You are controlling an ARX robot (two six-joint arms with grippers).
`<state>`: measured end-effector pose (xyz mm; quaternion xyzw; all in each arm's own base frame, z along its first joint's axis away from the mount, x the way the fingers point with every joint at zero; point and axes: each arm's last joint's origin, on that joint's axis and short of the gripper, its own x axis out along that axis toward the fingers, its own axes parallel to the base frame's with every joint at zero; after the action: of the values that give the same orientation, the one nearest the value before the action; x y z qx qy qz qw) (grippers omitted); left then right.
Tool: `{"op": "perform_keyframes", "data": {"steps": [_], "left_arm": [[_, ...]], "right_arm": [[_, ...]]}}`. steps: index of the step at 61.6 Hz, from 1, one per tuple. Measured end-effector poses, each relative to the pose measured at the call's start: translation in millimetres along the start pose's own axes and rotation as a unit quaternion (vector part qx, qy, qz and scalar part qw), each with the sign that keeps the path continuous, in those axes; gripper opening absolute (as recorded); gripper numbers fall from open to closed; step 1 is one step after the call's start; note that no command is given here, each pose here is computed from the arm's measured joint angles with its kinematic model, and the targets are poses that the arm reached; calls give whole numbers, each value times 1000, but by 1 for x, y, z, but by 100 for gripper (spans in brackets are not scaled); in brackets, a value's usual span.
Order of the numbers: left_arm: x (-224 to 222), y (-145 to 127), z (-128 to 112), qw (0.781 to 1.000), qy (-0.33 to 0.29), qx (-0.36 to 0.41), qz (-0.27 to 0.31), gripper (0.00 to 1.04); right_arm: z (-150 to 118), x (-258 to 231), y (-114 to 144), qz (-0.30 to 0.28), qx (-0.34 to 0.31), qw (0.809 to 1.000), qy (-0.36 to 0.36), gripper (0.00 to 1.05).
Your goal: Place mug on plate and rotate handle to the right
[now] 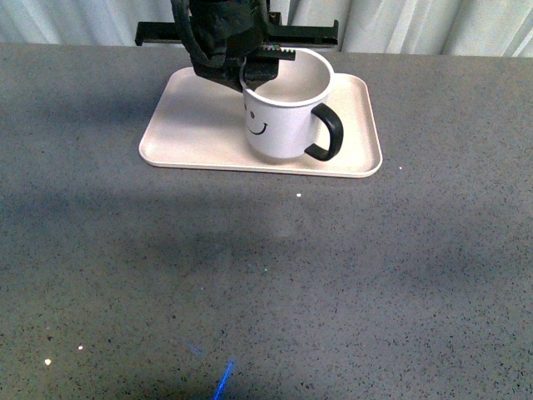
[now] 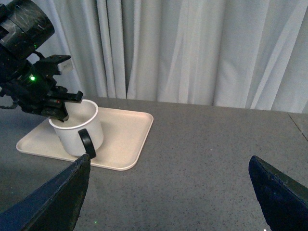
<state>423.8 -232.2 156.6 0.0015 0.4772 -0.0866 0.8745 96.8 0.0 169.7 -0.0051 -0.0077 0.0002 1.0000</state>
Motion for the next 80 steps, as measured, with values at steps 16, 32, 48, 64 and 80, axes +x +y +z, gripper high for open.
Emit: {"op": "perform_keyframes", "data": {"steps": [16, 32, 48, 64, 80], "left_arm": [[16, -3, 4, 1000, 13, -2, 3, 2], [28, -2, 6, 1000, 18, -3, 4, 2], [30, -3, 8, 1000, 14, 0, -4, 4], [28, -3, 9, 1000, -3, 11, -19, 43], [-18, 10, 6, 996, -71, 38, -36, 82]], "right_arm": [[0, 0, 0, 0, 0, 1000, 0, 95], [0, 0, 0, 0, 0, 1000, 0, 95], [0, 0, 0, 0, 0, 1000, 0, 96], [0, 0, 0, 0, 0, 1000, 0, 96], [0, 0, 0, 0, 0, 1000, 0, 96]]}}
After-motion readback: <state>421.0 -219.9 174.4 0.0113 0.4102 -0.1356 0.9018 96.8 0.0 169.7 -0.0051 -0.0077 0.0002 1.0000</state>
